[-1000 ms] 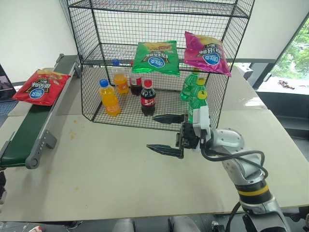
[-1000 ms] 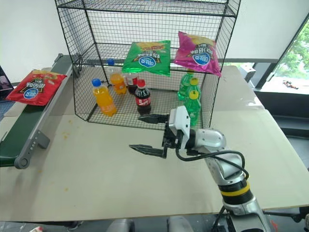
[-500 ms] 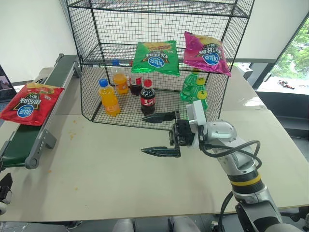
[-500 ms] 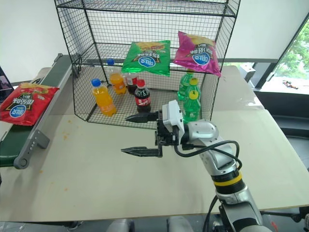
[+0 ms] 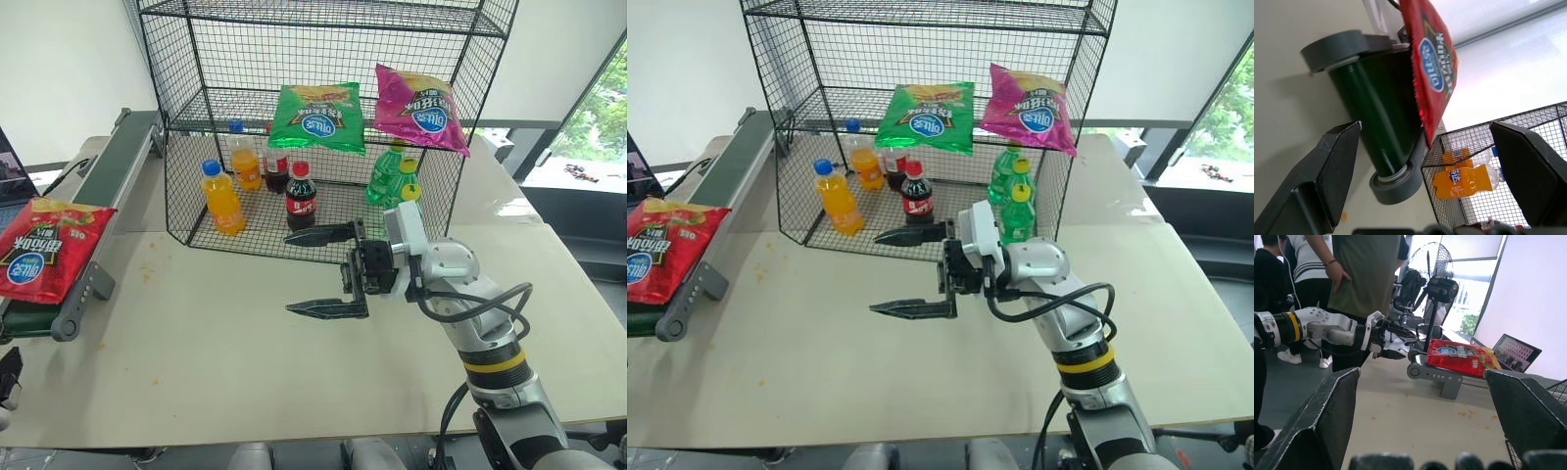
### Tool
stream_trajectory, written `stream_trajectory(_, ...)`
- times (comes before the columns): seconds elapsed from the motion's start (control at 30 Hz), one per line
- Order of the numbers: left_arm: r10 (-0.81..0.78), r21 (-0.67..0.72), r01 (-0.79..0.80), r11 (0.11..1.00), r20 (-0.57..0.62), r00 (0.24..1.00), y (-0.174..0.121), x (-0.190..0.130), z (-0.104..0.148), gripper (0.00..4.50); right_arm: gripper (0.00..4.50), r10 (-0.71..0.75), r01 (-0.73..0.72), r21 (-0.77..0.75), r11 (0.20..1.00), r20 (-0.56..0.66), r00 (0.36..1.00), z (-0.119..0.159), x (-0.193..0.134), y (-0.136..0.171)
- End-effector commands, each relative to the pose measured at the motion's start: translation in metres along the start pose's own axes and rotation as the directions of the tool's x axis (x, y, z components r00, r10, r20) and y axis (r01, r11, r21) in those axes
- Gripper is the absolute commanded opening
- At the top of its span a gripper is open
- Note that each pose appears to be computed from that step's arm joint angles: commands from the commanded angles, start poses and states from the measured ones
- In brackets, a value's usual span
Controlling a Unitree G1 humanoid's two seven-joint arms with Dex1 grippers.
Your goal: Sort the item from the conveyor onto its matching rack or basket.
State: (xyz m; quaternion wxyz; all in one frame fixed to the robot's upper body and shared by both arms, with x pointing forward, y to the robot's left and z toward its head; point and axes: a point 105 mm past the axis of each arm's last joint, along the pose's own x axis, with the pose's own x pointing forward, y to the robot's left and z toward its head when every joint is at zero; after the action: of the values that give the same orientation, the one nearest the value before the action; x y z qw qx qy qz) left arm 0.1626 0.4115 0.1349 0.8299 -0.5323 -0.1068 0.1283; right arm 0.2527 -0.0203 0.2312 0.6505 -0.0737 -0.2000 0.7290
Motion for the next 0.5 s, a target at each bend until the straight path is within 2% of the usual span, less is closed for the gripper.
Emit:
stream_trajectory(0.03, -0.037, 0.023, 0.036, 0.999, 0.049, 0.998, -0.010, -0.001, 0.019, 4.49, 4.50, 0.003, -0.001, -0.058, 0.998, 0.039, 0.999, 0.015, -0.001, 0.001)
stream_trajectory(0.37, -0.025, 0.055, 0.023, 0.998, 0.041, 0.999, -0.006, 0.004, 0.023, 4.49, 4.50, -0.028, 0.031, -0.075, 0.997, 0.043, 0.999, 0.015, -0.001, -0.004)
stream_trajectory(0.5, 0.003, 0.071, -0.007, 0.997, 0.053, 0.999, 0.002, 0.006, 0.025, 3.42, 4.50, -0.038, 0.041, -0.079, 0.996, 0.035, 0.999, 0.014, -0.003, -0.005)
